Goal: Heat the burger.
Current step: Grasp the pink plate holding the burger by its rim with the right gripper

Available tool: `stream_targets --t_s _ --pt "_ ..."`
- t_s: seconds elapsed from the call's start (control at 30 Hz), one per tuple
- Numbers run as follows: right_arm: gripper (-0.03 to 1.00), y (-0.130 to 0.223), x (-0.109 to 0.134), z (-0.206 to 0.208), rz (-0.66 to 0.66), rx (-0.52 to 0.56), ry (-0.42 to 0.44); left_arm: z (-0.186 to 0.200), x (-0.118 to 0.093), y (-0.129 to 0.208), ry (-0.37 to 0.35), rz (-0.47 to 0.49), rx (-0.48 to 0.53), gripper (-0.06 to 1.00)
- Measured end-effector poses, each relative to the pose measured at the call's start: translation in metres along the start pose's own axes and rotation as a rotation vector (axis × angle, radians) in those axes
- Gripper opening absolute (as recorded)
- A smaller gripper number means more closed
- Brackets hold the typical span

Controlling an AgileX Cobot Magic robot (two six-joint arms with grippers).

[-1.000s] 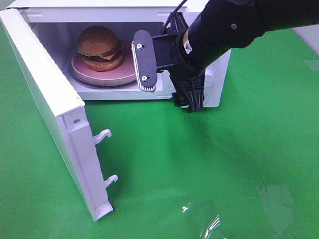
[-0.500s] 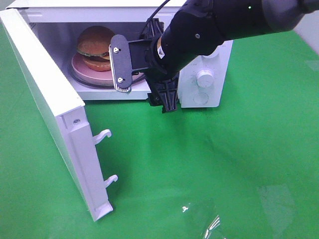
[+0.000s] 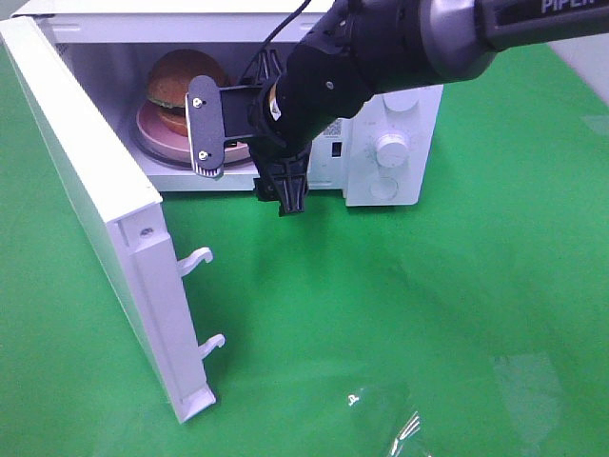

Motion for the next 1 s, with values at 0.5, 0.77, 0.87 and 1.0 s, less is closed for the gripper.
stream_targets --t_s 0.5,0.77,0.87,1.0 --pt "0.80 -0.009 -0.011 -0.037 -0.032 -0.018 0.024 0.000 0.000 0.000 0.000 0.000 0.000 0.96" --pt "0.80 -0.012 -0.010 -0.054 -0.036 -0.026 0.031 0.000 0.000 0.000 0.000 0.000 0.000 0.96" --pt "0.80 -0.013 -0.012 -0.057 -0.037 -0.027 0.037 0.000 0.000 0.000 0.000 0.000 0.000 0.96" --pt "0.79 -0.015 -0.012 -0.069 -0.037 -0.032 0.046 0.000 0.000 0.000 0.000 0.000 0.000 0.96"
Point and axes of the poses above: a point on each arm's last joint axis where the gripper is mounted, z pointing back along that axis away from the gripper, x along the wrist's bending axis when the last joint is at zero, y = z × x, the point moved 7 cm from there along -z, pointing out along that axis toward the gripper, and after that the axes turned 10 degrees about z, right-handed, at the moved point
